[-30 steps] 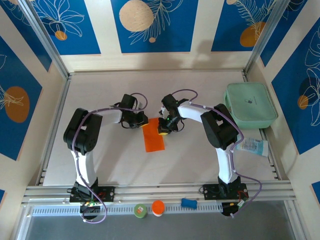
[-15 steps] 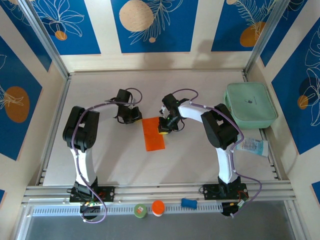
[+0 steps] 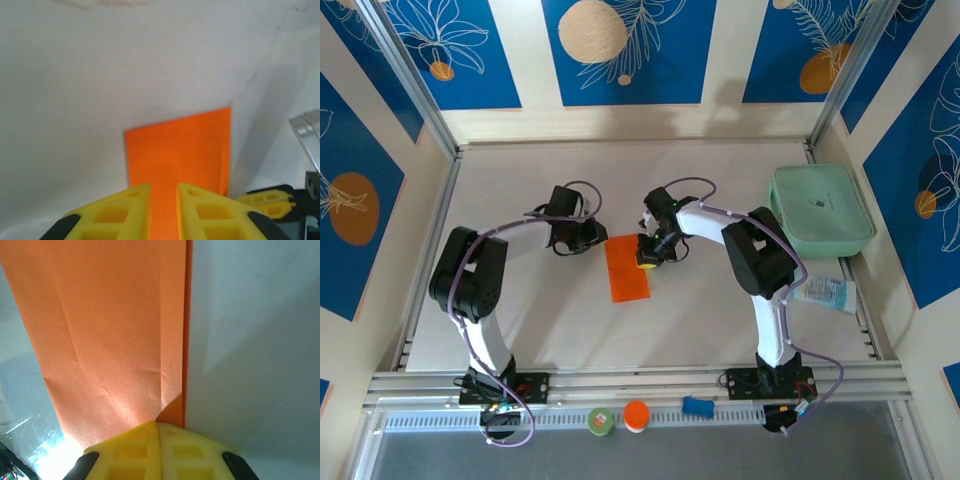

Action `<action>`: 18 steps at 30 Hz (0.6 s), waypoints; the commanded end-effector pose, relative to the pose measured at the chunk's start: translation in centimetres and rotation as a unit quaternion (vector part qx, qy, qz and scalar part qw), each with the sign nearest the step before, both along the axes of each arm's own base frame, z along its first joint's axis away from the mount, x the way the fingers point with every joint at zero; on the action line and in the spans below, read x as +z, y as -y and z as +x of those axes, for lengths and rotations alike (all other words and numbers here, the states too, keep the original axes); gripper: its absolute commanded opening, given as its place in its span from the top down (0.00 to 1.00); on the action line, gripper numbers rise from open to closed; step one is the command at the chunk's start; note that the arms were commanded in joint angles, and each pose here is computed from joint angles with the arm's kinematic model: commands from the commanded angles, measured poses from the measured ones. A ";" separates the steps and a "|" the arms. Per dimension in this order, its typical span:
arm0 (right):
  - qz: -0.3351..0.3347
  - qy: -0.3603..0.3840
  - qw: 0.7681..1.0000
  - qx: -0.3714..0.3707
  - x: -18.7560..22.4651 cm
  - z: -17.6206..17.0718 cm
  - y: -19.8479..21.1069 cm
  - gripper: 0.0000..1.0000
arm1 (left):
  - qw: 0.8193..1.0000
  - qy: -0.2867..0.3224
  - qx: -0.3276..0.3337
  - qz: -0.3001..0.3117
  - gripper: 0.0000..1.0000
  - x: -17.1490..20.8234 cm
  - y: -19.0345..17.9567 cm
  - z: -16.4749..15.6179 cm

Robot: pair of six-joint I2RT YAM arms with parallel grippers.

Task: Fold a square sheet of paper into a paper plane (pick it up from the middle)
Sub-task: First fold the square sheet of paper in half at the center of the table.

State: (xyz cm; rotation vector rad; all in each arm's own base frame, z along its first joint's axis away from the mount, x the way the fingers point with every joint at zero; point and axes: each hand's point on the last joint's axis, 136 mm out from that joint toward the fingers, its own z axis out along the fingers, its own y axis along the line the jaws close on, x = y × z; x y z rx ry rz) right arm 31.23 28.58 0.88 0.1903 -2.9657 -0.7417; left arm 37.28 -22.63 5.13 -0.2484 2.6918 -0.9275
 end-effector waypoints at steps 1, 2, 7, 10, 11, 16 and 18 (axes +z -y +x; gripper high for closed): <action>-0.189 -0.056 0.980 -0.016 -7.9 -2.9 8.1 0.94 | 0.999 -0.002 0.000 -0.045 0.78 0.8 2.1 -0.9; -0.189 -0.058 0.980 -0.016 -8.0 -3.0 8.1 0.94 | 0.999 -0.005 -0.003 -0.052 0.77 0.7 2.6 -1.2; -0.187 -0.059 0.980 -0.018 -8.0 -3.1 8.0 0.94 | 0.998 -0.012 -0.018 -0.054 0.77 0.2 4.2 -1.8; -0.187 -0.059 0.980 -0.018 -8.1 -3.1 8.0 0.94 | 0.999 -0.021 -0.019 -0.044 0.77 -0.7 4.2 -1.7; -0.187 -0.059 0.980 -0.018 -8.1 -3.1 8.0 0.94 | 0.999 -0.024 -0.020 -0.044 0.77 -0.9 4.3 -1.7; -0.188 -0.059 0.980 -0.018 -8.1 -3.1 8.0 0.94 | 0.999 -0.032 -0.024 -0.029 0.79 -1.9 4.3 -1.4; -0.187 -0.058 0.981 -0.018 -8.1 -3.1 8.1 0.94 | 0.999 -0.033 -0.024 -0.016 0.80 -2.2 4.1 -1.3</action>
